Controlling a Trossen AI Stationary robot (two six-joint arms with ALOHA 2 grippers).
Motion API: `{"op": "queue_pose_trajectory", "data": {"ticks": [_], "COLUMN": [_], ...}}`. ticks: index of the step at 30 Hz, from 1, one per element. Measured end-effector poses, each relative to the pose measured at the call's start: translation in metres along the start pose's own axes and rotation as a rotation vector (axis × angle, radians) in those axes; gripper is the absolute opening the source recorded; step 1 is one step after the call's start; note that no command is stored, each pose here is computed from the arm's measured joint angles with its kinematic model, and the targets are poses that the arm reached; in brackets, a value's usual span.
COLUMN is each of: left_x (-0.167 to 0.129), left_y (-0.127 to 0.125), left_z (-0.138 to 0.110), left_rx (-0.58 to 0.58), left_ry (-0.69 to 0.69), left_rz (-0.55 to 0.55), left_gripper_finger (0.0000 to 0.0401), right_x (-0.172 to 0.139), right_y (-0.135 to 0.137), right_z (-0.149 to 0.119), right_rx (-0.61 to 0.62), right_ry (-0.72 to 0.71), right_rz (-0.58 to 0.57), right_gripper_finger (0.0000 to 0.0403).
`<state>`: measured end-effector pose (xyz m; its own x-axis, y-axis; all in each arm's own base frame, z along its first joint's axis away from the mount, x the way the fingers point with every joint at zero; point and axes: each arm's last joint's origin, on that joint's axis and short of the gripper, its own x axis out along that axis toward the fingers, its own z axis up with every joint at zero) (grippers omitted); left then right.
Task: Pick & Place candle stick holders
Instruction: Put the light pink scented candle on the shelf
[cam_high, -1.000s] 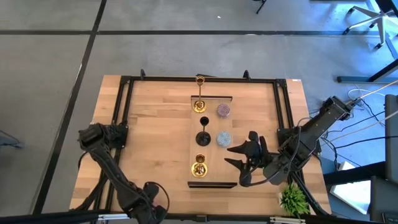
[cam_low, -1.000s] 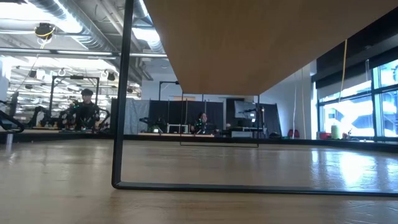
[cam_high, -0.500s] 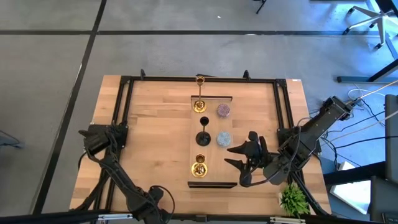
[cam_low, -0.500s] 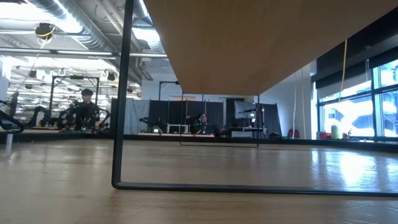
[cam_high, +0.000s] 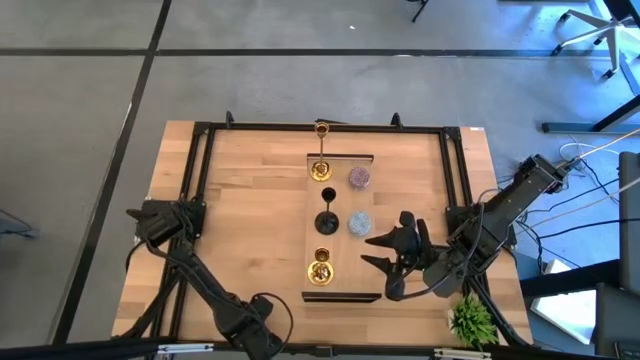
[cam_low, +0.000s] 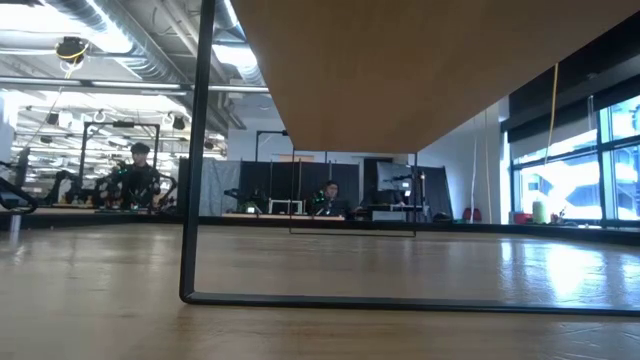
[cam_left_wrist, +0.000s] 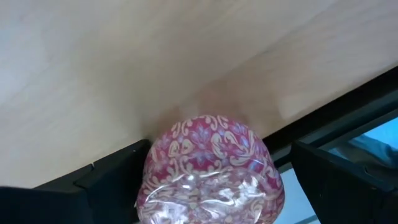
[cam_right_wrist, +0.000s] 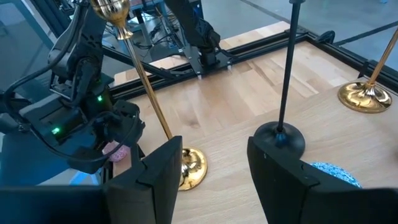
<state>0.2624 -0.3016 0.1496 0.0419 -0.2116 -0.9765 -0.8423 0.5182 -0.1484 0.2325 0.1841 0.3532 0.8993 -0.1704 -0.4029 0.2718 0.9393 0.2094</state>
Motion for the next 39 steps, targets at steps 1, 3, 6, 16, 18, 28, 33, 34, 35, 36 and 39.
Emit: {"op": "queue_pose_trajectory", "data": {"ticks": [1,3,6,16,18,28,33,34,35,36,39], "left_x": [0.000,0.000,0.001,0.002,0.002,0.001,0.001,0.001,0.001,0.001,0.000], "left_y": [0.000,0.001,0.003,0.006,0.005,0.005,0.004,0.004,0.004,0.004,0.003], "left_z": [-0.001,-0.004,-0.011,-0.015,-0.014,-0.012,-0.011,-0.010,-0.009,-0.008,-0.005], "left_rx": [-0.002,-0.004,0.005,-0.019,-0.023,-0.009,-0.001,0.001,0.002,0.000,0.009], "left_ry": [0.002,0.022,0.048,-0.003,-0.011,-0.010,-0.010,-0.011,-0.011,-0.012,-0.019], "left_rz": [-0.001,0.006,0.018,0.012,0.009,0.010,0.009,0.008,0.009,0.011,0.011], "left_gripper_finger": [0.0384,0.0384,0.0384,0.0384,0.0384,0.0354,0.0300,0.0291,0.0290,0.0290,0.0290], "right_x": [0.000,0.000,0.000,0.000,0.000,0.000,0.000,0.000,0.000,0.000,0.000], "right_y": [0.000,0.000,0.000,0.000,0.000,0.000,0.000,0.000,0.000,0.000,0.000], "right_z": [0.000,0.000,-0.001,-0.001,-0.001,0.000,0.000,0.000,0.000,0.000,0.000], "right_rx": [0.000,-0.002,-0.003,-0.004,-0.004,-0.001,0.000,0.000,0.000,0.000,0.001], "right_ry": [0.001,0.006,0.012,0.013,0.011,0.006,0.006,0.005,0.006,0.005,0.004], "right_rz": [0.001,0.004,0.010,0.007,0.005,0.003,0.003,0.003,0.003,0.003,0.004], "right_gripper_finger": [0.0186,0.0186,0.0186,0.0186,0.0186,0.0186,0.0186,0.0186,0.0186,0.0186,0.0186]}}
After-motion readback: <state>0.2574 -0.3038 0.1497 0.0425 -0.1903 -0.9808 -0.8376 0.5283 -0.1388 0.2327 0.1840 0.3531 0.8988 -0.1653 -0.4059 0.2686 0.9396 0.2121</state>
